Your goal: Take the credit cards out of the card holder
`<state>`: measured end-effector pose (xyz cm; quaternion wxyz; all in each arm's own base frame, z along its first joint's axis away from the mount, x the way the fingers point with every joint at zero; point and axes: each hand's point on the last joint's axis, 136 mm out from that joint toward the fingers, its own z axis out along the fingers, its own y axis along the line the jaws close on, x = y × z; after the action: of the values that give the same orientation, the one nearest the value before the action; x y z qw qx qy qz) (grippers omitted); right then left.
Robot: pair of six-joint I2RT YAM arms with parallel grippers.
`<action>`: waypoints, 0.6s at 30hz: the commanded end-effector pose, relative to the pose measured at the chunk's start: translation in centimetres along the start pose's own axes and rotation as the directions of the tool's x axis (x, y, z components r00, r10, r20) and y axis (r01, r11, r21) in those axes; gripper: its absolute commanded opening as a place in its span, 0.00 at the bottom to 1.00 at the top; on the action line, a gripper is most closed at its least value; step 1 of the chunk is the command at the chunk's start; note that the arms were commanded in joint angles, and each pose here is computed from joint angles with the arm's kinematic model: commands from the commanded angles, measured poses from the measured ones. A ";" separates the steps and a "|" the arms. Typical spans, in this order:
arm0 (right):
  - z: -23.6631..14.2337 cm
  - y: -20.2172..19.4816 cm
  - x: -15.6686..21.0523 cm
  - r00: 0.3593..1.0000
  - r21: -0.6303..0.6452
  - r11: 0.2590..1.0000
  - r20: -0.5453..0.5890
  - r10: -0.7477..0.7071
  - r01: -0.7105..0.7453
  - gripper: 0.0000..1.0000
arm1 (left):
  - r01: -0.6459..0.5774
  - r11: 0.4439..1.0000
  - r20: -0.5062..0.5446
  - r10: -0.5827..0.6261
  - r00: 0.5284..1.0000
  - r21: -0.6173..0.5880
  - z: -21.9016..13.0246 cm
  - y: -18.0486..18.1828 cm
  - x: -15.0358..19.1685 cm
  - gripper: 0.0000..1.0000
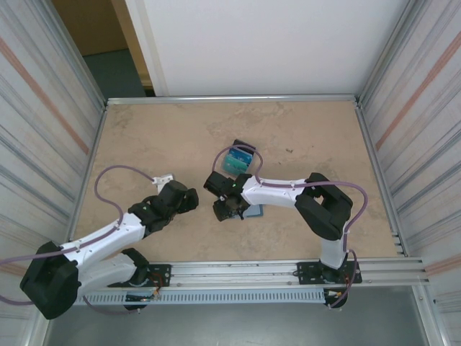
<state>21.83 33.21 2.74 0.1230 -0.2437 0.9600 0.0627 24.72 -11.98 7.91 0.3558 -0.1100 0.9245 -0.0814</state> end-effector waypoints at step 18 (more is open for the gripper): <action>1.9 -1.6 1.5 0.997 0.058 0.996 -0.041 0.063 -0.061 0.45 | 0.031 0.999 0.012 -0.031 0.999 0.013 0.0 -0.4 -0.6 0.99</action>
<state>22.31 32.80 2.34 0.1284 -0.2275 0.9639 0.0514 24.68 -12.11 7.69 0.3515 -0.1083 0.9262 -0.0823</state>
